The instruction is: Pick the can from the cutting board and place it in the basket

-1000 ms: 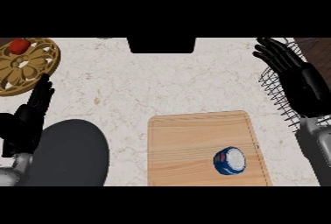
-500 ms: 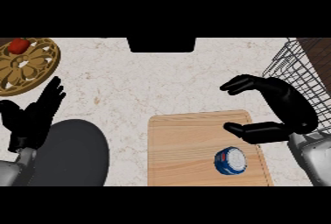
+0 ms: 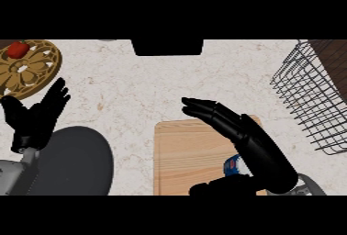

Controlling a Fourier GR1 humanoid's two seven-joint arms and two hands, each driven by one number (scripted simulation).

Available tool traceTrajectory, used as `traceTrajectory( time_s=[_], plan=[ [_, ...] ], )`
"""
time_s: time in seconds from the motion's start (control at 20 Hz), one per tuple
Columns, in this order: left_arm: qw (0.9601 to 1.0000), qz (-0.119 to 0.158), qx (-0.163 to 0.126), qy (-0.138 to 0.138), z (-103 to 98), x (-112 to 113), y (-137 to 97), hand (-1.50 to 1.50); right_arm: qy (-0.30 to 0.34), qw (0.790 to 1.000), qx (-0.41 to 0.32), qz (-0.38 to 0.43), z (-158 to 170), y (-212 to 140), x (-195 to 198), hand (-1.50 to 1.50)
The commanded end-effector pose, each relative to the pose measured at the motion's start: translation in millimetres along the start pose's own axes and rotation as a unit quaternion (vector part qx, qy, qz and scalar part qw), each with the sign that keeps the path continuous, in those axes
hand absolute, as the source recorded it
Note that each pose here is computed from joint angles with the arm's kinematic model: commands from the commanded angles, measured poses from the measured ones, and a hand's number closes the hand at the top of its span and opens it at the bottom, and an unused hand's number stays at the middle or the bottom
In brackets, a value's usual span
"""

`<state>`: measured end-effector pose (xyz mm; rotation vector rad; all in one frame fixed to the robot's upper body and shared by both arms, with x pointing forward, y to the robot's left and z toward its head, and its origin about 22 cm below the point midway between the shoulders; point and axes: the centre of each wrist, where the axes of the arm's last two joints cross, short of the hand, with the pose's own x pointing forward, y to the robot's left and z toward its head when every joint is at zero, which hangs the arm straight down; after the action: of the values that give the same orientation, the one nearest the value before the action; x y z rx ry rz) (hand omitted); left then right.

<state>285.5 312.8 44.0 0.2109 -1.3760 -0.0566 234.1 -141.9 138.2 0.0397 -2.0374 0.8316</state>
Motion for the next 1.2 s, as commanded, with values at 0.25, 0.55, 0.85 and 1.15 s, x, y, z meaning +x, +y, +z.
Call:
traceTrajectory(
  time_s=[0.25,0.55,0.85,1.15],
  plan=[
    [1.0000,-0.003,0.001,0.008,0.6,0.8,3.8,0.00,0.214,0.930,0.029,0.299,-10.4,-58.1,36.4,-1.50],
    [1.0000,-0.003,0.000,-0.007,-8.3,10.7,-8.7,0.00,0.288,0.902,0.061,0.314,-23.3,-98.4,95.3,-1.50],
    [1.0000,-0.006,0.006,-0.004,-7.0,5.9,8.1,0.00,0.326,0.891,0.176,0.264,-21.9,-140.0,96.6,-1.50],
    [1.0000,0.003,-0.007,0.001,-11.5,-3.2,4.6,0.00,0.313,0.910,0.190,0.196,5.0,-172.5,103.9,-1.50]
  ],
)
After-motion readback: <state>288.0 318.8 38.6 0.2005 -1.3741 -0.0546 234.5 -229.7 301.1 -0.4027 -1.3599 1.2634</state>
